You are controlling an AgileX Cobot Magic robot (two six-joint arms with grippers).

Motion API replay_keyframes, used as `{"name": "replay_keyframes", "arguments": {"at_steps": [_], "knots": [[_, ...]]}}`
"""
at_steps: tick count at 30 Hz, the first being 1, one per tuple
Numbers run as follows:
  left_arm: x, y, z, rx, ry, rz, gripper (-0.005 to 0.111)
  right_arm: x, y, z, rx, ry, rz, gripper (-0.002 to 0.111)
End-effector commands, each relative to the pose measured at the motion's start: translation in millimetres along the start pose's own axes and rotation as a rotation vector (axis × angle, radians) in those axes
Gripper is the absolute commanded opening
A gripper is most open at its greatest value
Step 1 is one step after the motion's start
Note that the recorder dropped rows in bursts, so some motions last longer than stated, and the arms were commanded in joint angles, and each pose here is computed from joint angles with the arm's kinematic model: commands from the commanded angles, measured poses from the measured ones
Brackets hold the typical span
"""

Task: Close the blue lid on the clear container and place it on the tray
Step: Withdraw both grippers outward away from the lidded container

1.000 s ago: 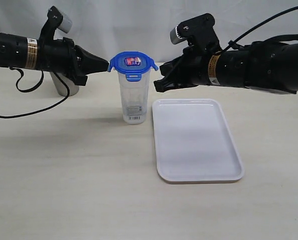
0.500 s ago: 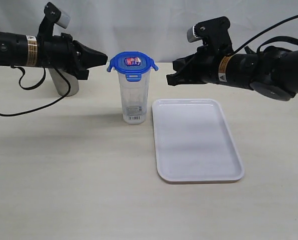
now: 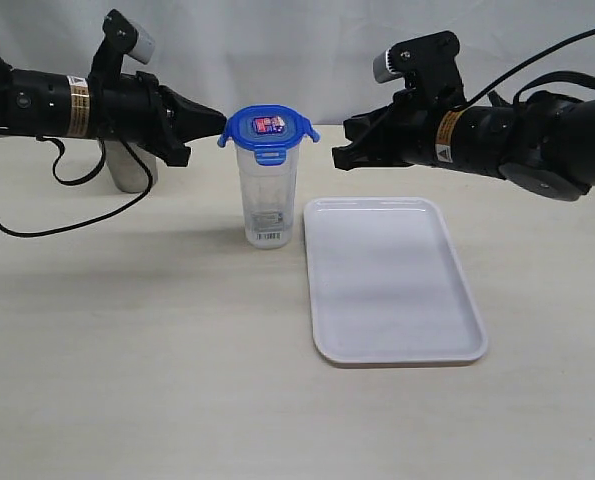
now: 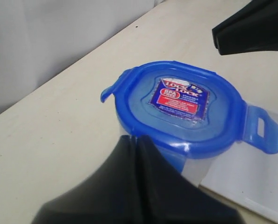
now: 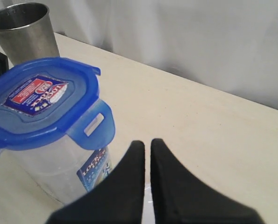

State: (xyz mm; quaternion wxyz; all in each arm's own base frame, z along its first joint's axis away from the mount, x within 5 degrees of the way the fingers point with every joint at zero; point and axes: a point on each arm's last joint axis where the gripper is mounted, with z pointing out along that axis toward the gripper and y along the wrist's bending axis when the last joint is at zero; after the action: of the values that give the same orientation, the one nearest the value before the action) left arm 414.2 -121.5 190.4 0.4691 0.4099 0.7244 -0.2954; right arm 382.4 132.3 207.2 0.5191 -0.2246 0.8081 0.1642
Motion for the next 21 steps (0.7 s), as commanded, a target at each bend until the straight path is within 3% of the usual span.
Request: {"name": "replay_keyframes", "arguments": {"at_steps": [1,8,13,18,21], "knots": [[-1,0.5,0,-0.01,-0.008,-0.008,0.0,-2,0,0,-0.006,-0.011,0.01,0.005],[5,6.0,-7,-0.029,0.0,-0.005,0.0,-1,-1,-1,0.013,0.004,0.007,0.005],[11,12.7,-33,-0.121,-0.116,-0.03,0.0,-10,-4,-11,0.064,0.016,-0.003,0.005],[21,2.1,-57,-0.005,-0.259,0.038,0.0,-15,-1,-20,0.058,-0.006,-0.008,0.005],[35,-1.6,-58,0.001,-0.238,0.037,0.0,-15,-1,-21,0.061,-0.005,-0.008,0.005]]}}
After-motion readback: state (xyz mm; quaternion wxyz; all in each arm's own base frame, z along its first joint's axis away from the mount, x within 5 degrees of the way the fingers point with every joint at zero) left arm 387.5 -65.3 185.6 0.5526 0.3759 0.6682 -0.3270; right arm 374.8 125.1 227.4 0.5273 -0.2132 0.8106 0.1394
